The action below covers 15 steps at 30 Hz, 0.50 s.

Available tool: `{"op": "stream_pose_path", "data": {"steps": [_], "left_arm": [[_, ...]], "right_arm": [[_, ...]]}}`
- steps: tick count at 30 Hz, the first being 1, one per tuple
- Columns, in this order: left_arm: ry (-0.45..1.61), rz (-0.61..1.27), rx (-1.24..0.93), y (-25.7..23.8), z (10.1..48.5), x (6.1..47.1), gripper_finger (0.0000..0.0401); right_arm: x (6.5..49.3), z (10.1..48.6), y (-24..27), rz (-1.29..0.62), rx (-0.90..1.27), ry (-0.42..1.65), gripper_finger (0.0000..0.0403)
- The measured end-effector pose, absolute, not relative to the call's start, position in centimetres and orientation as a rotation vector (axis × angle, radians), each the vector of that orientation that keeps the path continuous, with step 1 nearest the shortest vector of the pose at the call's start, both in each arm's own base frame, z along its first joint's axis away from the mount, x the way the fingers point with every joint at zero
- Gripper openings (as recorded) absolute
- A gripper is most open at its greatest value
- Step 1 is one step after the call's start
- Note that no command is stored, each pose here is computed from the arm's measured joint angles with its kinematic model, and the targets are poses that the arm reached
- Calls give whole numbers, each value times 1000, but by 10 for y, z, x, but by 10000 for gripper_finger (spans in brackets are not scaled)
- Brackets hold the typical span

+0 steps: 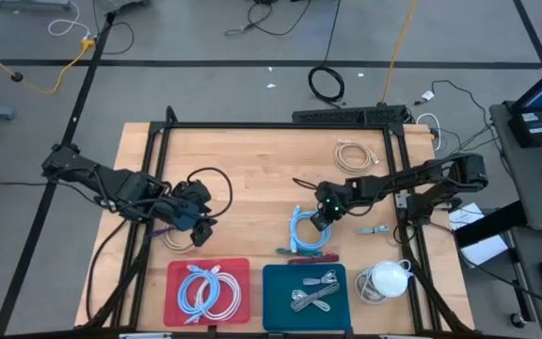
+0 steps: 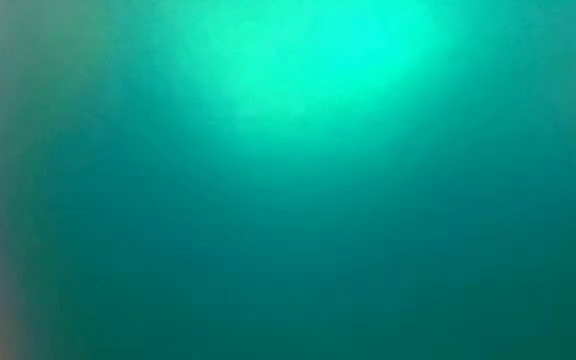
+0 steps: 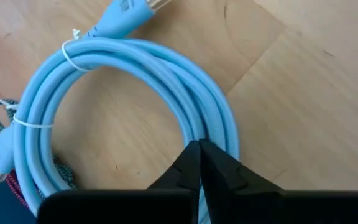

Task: Pick & Place USB Port
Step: Put the sky blue HDMI cable into the red bin

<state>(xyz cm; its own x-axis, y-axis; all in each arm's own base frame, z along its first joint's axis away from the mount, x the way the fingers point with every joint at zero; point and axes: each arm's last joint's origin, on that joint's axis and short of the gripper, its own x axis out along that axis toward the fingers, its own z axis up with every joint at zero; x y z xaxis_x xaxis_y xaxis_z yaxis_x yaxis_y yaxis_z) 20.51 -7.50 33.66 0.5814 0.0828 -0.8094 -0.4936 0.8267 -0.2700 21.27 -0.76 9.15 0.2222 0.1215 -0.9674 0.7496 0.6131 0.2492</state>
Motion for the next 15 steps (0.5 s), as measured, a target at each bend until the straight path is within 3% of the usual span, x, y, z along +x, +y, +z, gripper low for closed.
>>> {"op": "stream_pose_path", "data": {"steps": [7, 15], "left_arm": [[884, 365, -502, -75, 337, 205, 200], [866, 394, -518, -74, 337, 205, 200]], "right_arm": [[234, 110, -10, -546, 805, 1224, 1], [294, 178, -19, -512, 642, 977, 0]]}}
